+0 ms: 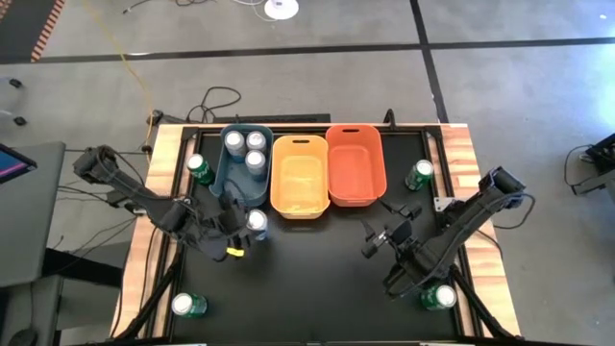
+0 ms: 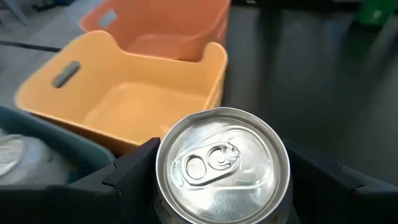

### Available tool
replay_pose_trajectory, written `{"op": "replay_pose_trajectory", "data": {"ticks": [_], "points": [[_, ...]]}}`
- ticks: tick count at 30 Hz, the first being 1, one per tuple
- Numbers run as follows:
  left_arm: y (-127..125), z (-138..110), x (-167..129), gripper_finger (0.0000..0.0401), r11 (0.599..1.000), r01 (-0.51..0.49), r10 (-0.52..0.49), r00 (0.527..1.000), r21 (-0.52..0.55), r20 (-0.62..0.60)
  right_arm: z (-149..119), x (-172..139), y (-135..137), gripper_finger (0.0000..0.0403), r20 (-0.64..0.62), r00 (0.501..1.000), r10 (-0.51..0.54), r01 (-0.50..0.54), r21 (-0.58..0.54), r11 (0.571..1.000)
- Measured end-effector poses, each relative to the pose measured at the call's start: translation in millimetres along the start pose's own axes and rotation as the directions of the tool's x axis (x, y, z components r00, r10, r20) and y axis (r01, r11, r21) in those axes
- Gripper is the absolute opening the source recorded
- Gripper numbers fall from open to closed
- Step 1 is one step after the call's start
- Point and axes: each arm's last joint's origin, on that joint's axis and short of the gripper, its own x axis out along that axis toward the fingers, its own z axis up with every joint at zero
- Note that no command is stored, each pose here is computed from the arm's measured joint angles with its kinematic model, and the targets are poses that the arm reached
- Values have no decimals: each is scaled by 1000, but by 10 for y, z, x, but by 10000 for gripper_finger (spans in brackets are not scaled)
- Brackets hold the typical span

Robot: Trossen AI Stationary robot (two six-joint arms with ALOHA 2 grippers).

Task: Sort soda cans
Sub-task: Put the white soda can into the blue bin

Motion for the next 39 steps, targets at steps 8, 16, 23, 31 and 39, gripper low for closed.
{"op": "replay_pose_trajectory", "data": {"ticks": [8, 16, 23, 31, 39], "points": [[501, 135, -232, 287, 983, -151, 160, 984, -108, 73, 27, 230, -31, 328, -62, 994, -86, 87, 13, 996], [1037, 172, -293, 287, 851, -454, 486, 871, -263, 73, 8, 266, -36, 328, -156, 982, -102, 95, -56, 994], [1261, 114, -142, 287, 753, -589, 617, 787, -294, 5, 7, 259, -42, 328, -154, 983, -103, 92, -77, 993], [1320, -364, 205, 287, 698, -637, 666, 745, -327, -30, 7, 259, -39, 328, -154, 983, -102, 89, -88, 992], [1420, -731, 443, 287, 690, -628, 666, 746, -360, -24, 7, 260, -33, 328, -152, 983, -99, 88, -80, 993]]}}
